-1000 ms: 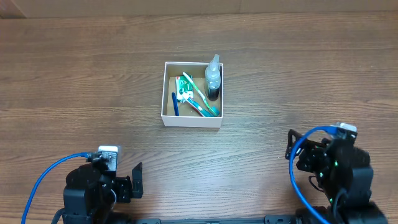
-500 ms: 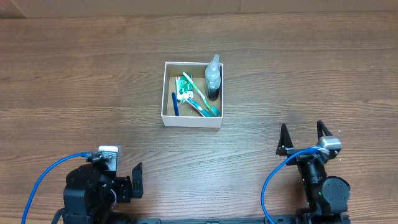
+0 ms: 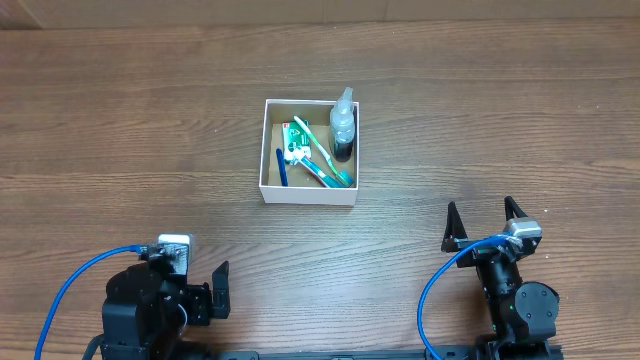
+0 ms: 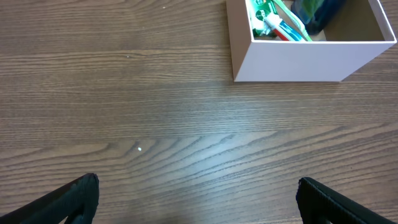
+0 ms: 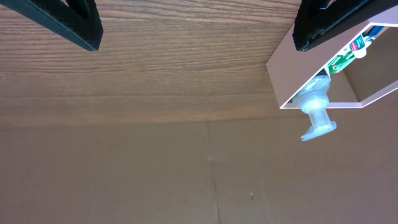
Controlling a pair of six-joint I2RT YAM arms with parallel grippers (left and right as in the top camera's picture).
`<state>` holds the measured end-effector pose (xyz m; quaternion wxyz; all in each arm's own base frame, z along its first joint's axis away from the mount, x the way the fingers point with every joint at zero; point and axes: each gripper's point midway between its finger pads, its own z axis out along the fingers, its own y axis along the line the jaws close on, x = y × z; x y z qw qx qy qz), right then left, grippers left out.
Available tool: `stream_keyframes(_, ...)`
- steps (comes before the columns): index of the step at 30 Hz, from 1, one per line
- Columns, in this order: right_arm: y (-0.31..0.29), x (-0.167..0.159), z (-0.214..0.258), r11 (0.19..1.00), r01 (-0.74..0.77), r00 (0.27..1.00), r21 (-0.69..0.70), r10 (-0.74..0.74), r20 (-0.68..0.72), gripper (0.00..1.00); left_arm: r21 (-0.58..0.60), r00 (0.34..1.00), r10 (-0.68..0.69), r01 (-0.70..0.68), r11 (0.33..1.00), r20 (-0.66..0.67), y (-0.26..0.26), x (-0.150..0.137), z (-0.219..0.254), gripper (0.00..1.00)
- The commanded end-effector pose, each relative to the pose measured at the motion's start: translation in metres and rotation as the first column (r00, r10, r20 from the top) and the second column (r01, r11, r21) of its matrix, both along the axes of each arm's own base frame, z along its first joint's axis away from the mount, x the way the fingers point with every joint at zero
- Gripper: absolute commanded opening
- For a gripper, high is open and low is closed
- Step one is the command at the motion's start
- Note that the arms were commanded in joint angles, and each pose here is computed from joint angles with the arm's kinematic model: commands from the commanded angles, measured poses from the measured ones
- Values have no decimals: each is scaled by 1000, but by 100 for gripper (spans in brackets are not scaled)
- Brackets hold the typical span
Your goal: Pack container
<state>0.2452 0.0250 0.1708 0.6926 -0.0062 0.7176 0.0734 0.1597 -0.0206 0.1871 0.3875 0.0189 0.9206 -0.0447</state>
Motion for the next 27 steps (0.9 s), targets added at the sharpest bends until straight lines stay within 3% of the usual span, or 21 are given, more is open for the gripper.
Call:
stream_keyframes(1,0,0,-1,1000,-1,1000,-3,1,8,100,-4,1000,9,-9,1000,2,1,0,-1,100)
stream_keyframes(16,0,0,-1,1000,-1,1000,-2,1,8,100,-12,999,13,-13,1000,40,1,-2,4,100)
stream_keyframes(22,0,0,-1,1000,-1,1000,-2,1,8,100,38,977,-14,6,999,213,4,13,-21,100)
stream_keyframes(27,0,0,-1,1000,-1,1000,-2,1,8,100,137,862,-141,84,987,488,-6,57,-20,100)
